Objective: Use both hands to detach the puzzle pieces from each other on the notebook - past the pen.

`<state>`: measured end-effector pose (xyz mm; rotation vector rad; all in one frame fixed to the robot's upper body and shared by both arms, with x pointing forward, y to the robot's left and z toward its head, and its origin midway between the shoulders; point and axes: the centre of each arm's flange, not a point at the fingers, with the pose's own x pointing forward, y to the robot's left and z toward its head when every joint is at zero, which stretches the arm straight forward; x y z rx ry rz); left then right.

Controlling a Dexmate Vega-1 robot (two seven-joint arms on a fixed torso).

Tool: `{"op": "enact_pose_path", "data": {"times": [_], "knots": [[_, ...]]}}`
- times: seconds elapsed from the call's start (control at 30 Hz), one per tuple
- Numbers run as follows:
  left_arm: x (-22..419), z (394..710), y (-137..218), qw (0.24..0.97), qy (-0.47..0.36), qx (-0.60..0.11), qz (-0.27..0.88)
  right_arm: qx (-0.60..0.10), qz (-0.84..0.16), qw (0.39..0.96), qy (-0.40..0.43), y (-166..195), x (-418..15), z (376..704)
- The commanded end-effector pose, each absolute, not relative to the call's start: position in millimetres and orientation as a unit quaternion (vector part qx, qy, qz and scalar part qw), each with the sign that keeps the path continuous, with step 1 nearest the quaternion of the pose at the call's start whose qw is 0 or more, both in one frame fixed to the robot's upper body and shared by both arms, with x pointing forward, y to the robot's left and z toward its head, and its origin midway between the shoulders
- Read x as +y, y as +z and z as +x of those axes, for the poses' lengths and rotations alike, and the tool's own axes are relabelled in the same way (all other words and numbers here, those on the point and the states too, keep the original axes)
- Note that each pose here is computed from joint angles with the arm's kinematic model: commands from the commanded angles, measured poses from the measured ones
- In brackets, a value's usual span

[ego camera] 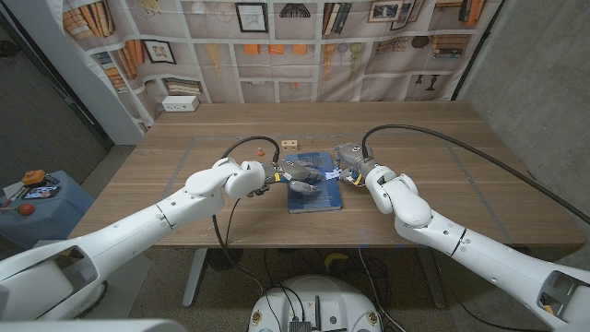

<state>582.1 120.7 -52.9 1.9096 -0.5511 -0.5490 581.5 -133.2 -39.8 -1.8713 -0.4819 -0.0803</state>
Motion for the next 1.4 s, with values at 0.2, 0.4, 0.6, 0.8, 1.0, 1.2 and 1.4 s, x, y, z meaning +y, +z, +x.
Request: {"op": "enact_pose_path", "data": {"times": [0.2,0.4,0.6,0.8,1.0,1.2,1.4], "knots": [[119.3,584.7,-51.9,0.520,-0.232,-0.221,0.792,-0.209,-0.792,0.573,-0.035,-37.0,-135.6,583.3],[119.1,585.4,-51.4,0.519,-0.233,-0.218,0.793,-0.215,-0.790,0.573,-0.038,-35.8,-135.5,583.1],[118.7,586.4,-50.7,0.519,-0.235,-0.218,0.792,-0.218,-0.788,0.574,-0.039,-34.2,-135.5,583.0],[119.0,587.8,-49.1,0.519,-0.236,-0.217,0.793,-0.221,-0.788,0.574,-0.039,-33.1,-135.6,582.4],[118.0,589.1,-48.8,0.518,-0.239,-0.216,0.792,-0.224,-0.787,0.573,-0.039,-32.5,-135.8,581.6],[117.4,589.8,-49.0,0.515,-0.243,-0.216,0.793,-0.224,-0.787,0.573,-0.040,-31.7,-136.1,581.5],[117.2,590.5,-49.1,0.516,-0.243,-0.215,0.793,-0.228,-0.787,0.572,-0.039,-30.7,-136.3,582.0]]}}
